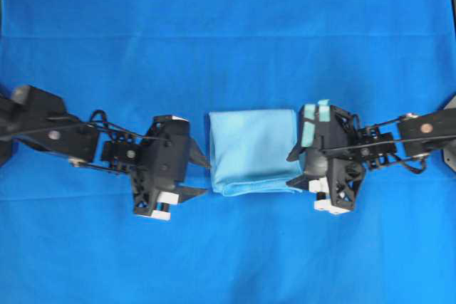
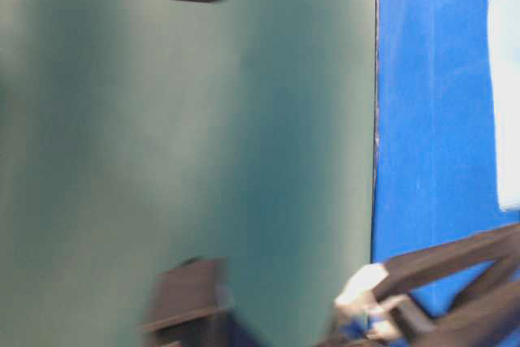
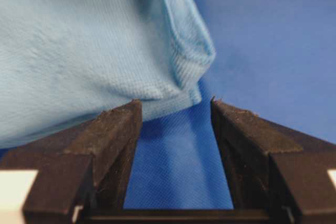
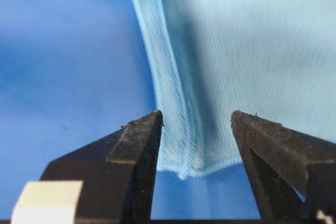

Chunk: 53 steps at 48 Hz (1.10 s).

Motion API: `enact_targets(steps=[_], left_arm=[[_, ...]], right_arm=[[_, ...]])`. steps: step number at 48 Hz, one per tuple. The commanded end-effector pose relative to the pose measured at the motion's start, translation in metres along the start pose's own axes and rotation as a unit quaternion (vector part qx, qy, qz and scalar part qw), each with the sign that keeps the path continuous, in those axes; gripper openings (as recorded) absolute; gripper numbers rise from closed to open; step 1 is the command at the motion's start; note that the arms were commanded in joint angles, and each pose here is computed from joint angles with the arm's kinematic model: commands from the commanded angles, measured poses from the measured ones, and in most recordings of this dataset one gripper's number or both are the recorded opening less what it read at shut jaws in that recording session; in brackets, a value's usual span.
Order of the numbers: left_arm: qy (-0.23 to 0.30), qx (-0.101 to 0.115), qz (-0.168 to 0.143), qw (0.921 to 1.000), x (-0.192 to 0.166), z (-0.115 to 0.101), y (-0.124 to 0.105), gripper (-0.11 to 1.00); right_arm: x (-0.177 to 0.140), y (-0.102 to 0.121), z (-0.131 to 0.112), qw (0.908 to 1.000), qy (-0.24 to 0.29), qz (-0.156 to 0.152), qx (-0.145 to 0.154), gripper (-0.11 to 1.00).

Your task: Fold the light blue towel.

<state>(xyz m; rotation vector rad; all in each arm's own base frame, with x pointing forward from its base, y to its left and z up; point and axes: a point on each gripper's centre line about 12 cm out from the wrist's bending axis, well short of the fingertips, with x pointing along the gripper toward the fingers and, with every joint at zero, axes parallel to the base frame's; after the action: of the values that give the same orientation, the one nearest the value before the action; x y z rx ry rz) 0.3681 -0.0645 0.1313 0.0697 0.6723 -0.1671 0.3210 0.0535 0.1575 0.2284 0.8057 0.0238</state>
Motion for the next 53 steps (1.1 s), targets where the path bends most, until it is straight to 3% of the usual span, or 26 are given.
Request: enact_targets(steps=[1,13,26,39,53], left_arm=[[-0.035,0.001,-0.001,0.9994,-0.024,0.022,-0.001,0.47],[-0.106,0.005,0.000,0.9944,-0.084,0.042,0.000,0.47],[-0.169,0.005,0.001,0.9857,-0.139,0.029,0.000,0.47],[-0.238,0.005,0.005,0.9713,-0.194,0.005,0.002,0.47],[-0.261,-0.012,0.042,0.9643,-0.216,-0.043,0.015,0.47]], right_arm=[[-0.024,0.008,0.022,0.9992,-0.038,0.012,-0.009,0.59],[-0.076,0.005,0.034,0.9944,-0.097,0.011,-0.042,0.59],[-0.133,-0.016,0.021,0.9824,-0.177,-0.004,-0.059,0.59],[-0.168,-0.038,-0.015,0.9685,-0.238,-0.028,-0.067,0.59],[-0.165,-0.060,-0.055,0.9579,-0.279,-0.048,-0.048,0.59]])
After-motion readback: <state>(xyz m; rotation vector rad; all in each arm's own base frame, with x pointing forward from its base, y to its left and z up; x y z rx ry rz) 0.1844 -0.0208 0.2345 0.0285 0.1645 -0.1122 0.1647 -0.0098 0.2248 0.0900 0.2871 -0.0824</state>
